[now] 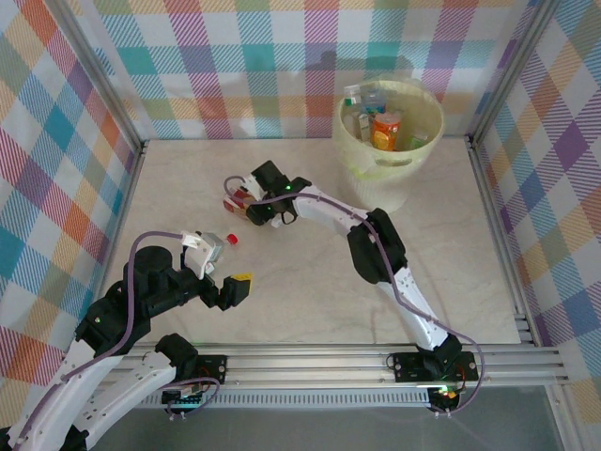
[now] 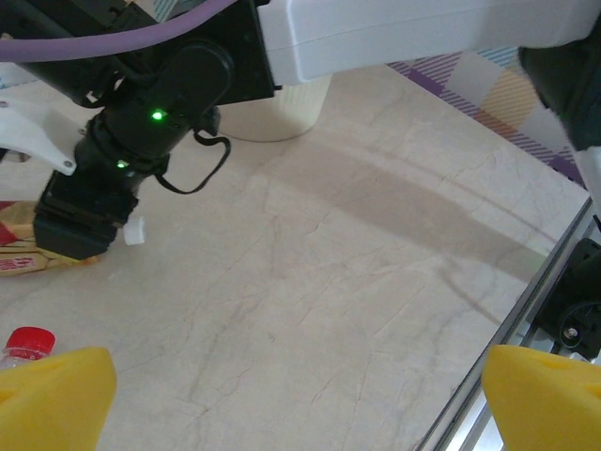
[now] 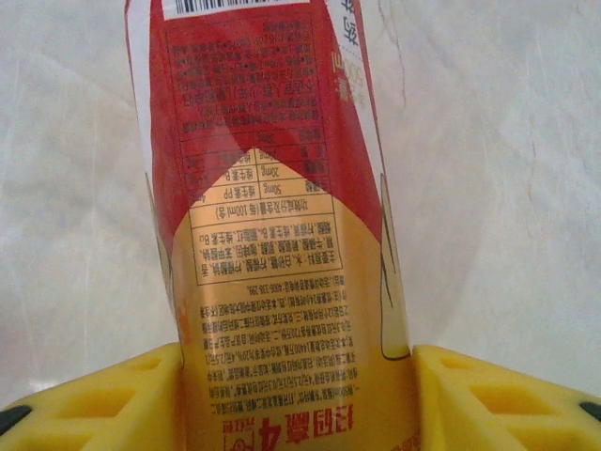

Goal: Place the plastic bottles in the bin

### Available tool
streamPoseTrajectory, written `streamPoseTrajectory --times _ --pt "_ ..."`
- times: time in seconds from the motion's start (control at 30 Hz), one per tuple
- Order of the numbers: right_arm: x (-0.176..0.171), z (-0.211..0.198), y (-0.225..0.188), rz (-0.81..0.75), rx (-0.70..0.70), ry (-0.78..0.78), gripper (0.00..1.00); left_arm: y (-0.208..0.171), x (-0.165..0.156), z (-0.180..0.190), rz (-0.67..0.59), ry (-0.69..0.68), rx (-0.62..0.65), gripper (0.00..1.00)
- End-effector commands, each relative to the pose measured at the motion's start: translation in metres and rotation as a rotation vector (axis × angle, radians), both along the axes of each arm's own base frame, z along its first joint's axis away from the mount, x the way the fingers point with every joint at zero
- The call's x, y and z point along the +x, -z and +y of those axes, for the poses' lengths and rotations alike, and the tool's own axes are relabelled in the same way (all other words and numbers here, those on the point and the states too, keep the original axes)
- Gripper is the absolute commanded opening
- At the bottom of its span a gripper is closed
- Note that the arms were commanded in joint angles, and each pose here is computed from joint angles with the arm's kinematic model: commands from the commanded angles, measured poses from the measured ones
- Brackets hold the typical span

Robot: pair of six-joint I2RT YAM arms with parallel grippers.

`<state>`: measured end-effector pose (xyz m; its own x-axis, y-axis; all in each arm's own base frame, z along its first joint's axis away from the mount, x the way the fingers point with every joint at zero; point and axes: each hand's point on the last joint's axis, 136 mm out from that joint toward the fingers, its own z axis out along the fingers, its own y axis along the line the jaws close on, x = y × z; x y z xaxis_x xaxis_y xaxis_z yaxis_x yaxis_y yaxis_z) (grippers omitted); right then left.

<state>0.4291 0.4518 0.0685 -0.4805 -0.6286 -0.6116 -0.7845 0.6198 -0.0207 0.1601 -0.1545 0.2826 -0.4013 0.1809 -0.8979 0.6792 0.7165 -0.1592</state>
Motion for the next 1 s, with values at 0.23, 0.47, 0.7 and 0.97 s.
streamPoseTrajectory --times 0.23,0.47,0.7,0.97 --pt "-0.048 -0.051 -0.013 0.033 0.020 0.104 0.56 -0.007 0.001 -0.003 -0.009 0.013 -0.032 1.00" --pt "-0.082 -0.064 -0.018 0.037 0.015 0.111 0.57 -0.007 0.001 -0.003 -0.006 0.012 -0.033 1.00" --pt "-0.083 -0.065 -0.029 0.018 0.026 0.115 0.65 -0.008 0.000 -0.002 -0.011 0.008 -0.036 1.00" --pt "-0.079 -0.055 -0.030 0.025 0.012 0.081 0.79 -0.009 0.000 0.000 -0.016 0.001 -0.039 1.00"
